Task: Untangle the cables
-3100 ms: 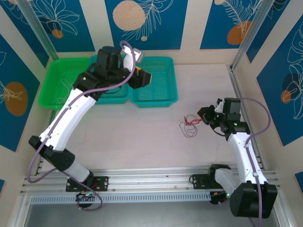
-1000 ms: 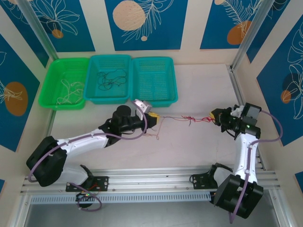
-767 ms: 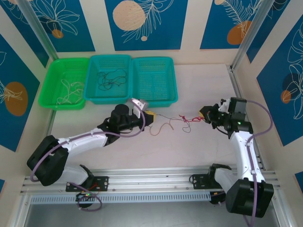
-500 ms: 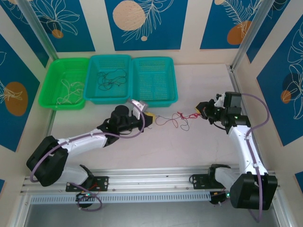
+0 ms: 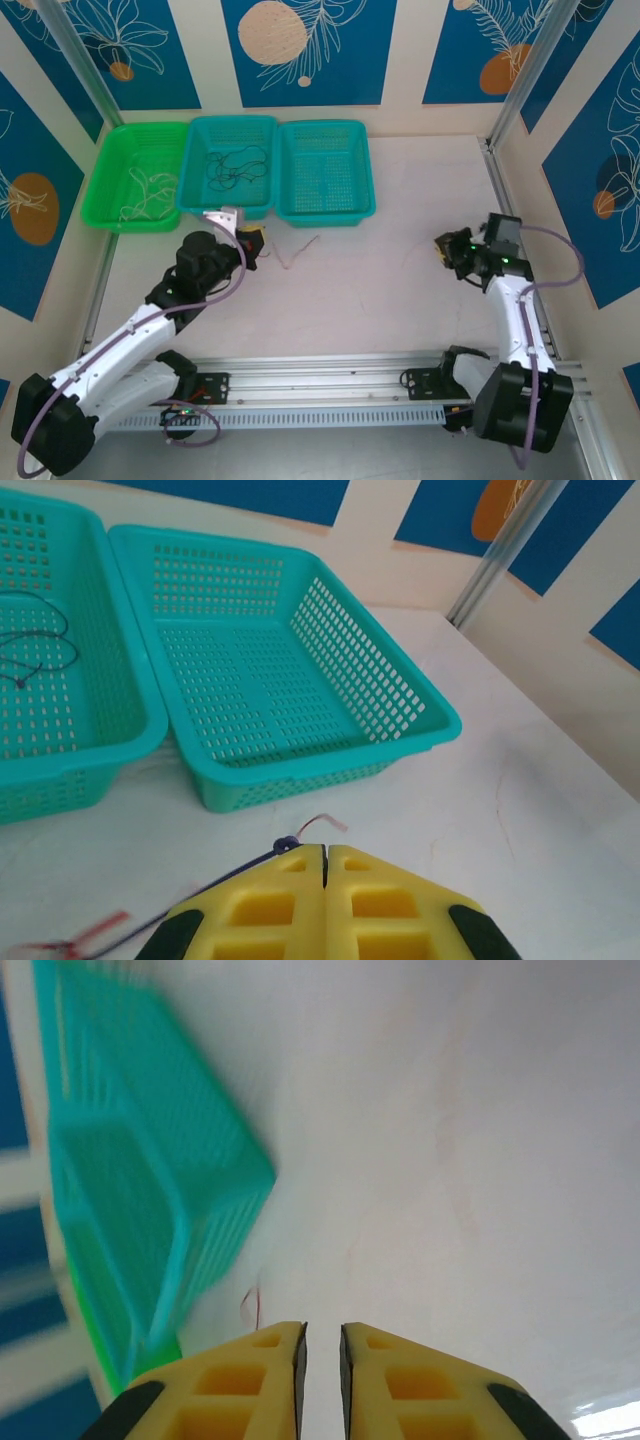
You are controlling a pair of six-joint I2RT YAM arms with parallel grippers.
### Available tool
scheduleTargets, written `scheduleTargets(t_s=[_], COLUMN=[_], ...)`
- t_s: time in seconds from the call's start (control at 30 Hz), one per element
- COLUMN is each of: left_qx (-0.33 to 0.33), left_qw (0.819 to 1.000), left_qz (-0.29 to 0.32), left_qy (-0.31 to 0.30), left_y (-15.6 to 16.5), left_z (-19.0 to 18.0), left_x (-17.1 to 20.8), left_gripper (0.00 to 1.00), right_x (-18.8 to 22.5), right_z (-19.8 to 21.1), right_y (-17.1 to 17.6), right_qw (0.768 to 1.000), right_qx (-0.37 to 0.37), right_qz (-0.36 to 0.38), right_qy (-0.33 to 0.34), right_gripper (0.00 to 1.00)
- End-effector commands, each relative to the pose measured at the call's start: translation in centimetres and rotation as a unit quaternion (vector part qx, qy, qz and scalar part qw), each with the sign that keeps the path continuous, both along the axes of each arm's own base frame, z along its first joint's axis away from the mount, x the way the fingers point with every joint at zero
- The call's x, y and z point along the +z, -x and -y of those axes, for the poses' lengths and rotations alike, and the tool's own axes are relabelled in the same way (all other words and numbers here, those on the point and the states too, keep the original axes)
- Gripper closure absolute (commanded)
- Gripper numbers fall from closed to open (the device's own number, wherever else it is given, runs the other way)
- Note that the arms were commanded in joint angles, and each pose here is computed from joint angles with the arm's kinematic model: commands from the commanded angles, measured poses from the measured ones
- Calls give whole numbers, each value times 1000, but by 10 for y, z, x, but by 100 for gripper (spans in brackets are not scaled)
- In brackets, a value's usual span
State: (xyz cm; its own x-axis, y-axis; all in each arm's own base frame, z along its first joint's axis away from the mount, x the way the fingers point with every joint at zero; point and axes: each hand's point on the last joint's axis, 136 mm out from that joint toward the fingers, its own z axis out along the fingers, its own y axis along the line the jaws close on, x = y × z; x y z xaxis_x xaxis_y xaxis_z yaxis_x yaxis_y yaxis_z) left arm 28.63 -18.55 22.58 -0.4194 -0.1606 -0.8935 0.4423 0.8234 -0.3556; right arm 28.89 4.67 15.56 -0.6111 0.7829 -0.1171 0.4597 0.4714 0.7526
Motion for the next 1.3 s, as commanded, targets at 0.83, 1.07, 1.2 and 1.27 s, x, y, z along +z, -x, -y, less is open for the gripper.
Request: scheduleTargets(t_s=[0.83, 1.07, 1.2, 1.27], left_qx=[-125, -102, -5, 60], left_qw=[992, 995, 1000, 998], left_qz=[-5, 9, 8, -3], left_qy=[30, 18, -5, -24], left_y=[55, 56, 46, 41], left_z=[17, 6, -27, -52], left_x=[0, 3, 2, -3], left_gripper=[100, 100, 100, 100], right_x=[-66, -85, -81, -76], right_z=[-357, -360, -335, -310], right_y=[10, 5, 2, -1], right_qw=[908, 915, 932, 945], right_qx=[414, 396, 358, 324], right_qz=[-17, -50, -47, -39], right_qy=[-67, -63, -32, -16], right_gripper=[47, 88, 100, 100])
